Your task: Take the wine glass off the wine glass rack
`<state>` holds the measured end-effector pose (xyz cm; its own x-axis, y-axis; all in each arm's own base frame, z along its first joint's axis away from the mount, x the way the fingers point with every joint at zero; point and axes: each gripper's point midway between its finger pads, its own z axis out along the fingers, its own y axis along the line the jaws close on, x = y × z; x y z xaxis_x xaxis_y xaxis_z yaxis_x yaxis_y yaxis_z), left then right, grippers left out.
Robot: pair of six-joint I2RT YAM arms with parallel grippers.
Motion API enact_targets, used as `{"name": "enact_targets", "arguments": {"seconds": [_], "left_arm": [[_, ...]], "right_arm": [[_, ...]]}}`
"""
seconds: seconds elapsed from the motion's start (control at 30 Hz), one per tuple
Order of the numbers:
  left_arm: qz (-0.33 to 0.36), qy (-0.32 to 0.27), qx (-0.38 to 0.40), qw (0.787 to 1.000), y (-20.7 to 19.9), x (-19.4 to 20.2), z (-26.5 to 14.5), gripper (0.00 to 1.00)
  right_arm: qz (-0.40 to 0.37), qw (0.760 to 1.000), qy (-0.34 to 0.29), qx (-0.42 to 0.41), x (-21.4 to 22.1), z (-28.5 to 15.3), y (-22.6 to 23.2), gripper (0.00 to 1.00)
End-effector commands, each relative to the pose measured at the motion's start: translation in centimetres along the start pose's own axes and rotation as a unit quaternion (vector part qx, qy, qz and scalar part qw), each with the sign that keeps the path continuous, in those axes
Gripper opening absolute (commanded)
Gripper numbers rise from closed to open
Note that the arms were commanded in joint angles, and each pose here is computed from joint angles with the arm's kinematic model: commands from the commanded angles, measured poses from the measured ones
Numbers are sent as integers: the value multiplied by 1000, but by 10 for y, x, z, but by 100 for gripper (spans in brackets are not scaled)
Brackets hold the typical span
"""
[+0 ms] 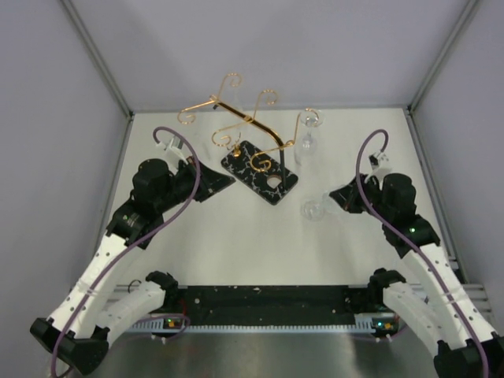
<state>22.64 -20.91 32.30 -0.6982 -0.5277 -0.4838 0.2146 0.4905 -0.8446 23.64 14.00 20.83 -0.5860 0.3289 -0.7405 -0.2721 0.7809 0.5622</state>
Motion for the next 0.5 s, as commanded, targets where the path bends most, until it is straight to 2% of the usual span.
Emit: {"name": "enact_targets", "arguments": {"seconds": [0.0,0.23,0.47], "left_arm": [[18,-3,22,1000,-7,-1,-4,13],[30,3,15,999,-6,-1,-5,13],[44,7,15,999,-12,-6,-10,14]], "right_arm": [[-47,996,-64,48,-49,-1,-3,0],[-64,985,-86,132,-93,15,-21,0],[-77,968,-73,226,-125,32,-46,0]]}}
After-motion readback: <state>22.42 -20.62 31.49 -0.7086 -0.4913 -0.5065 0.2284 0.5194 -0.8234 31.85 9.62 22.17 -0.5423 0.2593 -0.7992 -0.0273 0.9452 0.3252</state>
